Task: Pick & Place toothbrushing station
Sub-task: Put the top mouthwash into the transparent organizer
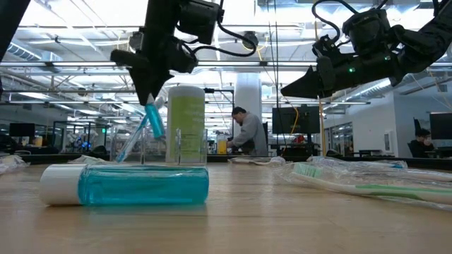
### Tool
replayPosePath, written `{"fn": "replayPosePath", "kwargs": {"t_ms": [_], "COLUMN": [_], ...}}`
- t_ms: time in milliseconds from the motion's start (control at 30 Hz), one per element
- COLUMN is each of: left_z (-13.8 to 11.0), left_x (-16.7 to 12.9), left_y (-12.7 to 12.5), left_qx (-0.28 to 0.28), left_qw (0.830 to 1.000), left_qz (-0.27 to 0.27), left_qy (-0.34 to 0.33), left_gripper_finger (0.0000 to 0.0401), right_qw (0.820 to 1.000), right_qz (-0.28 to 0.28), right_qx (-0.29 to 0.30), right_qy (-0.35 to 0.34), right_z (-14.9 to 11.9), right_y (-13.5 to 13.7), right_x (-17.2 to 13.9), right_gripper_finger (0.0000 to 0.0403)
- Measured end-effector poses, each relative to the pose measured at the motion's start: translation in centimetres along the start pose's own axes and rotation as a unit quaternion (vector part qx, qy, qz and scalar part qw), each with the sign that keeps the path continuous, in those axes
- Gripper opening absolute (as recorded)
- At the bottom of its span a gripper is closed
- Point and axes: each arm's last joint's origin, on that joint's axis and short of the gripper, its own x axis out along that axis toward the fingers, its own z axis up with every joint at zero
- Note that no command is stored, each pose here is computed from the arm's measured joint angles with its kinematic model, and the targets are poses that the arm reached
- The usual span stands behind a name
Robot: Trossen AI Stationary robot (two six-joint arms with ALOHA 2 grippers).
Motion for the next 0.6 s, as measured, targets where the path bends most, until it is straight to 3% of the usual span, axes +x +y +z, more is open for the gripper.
{"fn": "replayPosePath", "kwargs": {"t_ms": [333, 500, 600], "left_z": [1.2, 2.5, 2.8], "left_x": [1.1, 1.8, 1.8], "left_y": [-0.4, -1.1, -1.6], "left_qx": [0.086, 0.15, 0.19], "left_qw": [0.995, 0.98, 0.97], "left_qz": [0.036, 0.103, 0.116], "left_qy": [0.04, 0.085, 0.096], "left_gripper_finger": [0.0113, 0.0113, 0.0113], "right_qw": [1.0, 1.0, 1.0], "right_qz": [0.0, 0.0, 0.0], "right_qx": [0.0, 0.0, -0.005], "right_qy": [0.0, 0.0, 0.0], "right_z": [0.0, 0.0, 0.0], "right_y": [0.0, 0.0, 0.0], "right_x": [0.0, 0.0, 0.0], "right_gripper_finger": [0.0146, 0.0146, 0.0146]}}
